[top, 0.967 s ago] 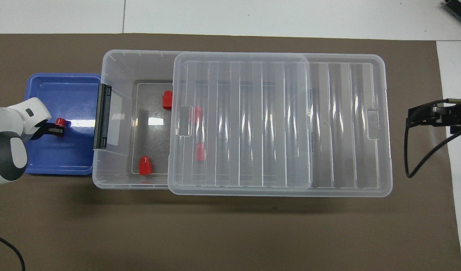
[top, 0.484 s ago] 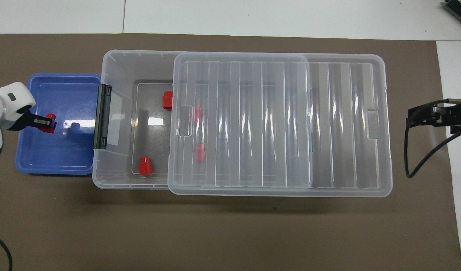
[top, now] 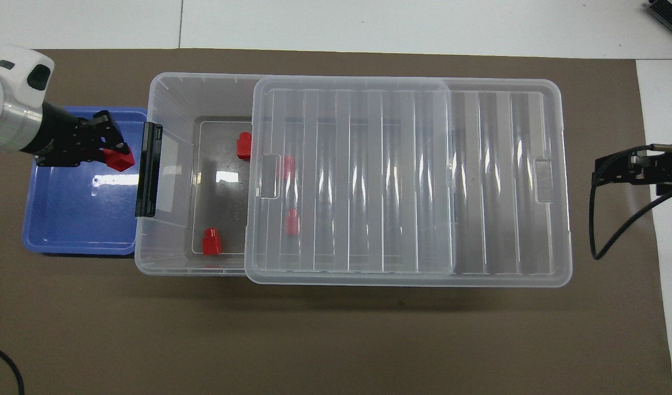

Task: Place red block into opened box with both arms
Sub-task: 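Carry the red block over the opened box with the left gripper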

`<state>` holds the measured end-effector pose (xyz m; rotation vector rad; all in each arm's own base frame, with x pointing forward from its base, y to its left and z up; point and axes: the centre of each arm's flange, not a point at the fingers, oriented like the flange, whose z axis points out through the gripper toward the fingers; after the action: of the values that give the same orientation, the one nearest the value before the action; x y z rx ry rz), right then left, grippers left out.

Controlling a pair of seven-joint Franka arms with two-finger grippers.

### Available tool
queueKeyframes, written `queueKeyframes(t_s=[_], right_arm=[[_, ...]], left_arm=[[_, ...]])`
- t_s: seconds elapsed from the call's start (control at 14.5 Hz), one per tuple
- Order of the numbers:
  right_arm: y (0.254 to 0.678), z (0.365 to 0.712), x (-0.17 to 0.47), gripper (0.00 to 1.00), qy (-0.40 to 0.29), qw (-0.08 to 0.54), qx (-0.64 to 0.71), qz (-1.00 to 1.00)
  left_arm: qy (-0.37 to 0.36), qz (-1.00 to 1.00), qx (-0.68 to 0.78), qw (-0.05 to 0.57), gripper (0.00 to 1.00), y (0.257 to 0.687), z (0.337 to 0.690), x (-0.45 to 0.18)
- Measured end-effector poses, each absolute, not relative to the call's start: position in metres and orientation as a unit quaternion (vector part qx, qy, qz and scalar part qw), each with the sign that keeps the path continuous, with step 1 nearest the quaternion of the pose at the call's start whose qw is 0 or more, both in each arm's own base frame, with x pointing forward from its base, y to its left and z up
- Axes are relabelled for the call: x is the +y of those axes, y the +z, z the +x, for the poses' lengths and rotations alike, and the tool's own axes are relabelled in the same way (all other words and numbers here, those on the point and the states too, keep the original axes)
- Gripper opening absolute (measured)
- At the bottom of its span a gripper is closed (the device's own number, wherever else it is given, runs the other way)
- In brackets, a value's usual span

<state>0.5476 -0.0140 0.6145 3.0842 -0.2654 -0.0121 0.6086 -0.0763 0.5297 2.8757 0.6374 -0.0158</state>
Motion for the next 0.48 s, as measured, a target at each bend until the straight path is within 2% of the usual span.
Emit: queueKeyframes(t_s=[0.28, 0.48], right_arm=[[0.612, 0.547, -0.017, 1.0, -0.006, 0.023, -0.089, 0.996], [0.604, 0.546, -0.024, 0.99, -0.002, 0.023, -0.095, 0.995]], left_arm=[[0.008, 0.955, 0.275, 0.11, 0.34, 0.531, 0.606, -0.131], [0.045, 0.958, 0.256, 0.126, 0.34, 0.493, 0.598, -0.173]])
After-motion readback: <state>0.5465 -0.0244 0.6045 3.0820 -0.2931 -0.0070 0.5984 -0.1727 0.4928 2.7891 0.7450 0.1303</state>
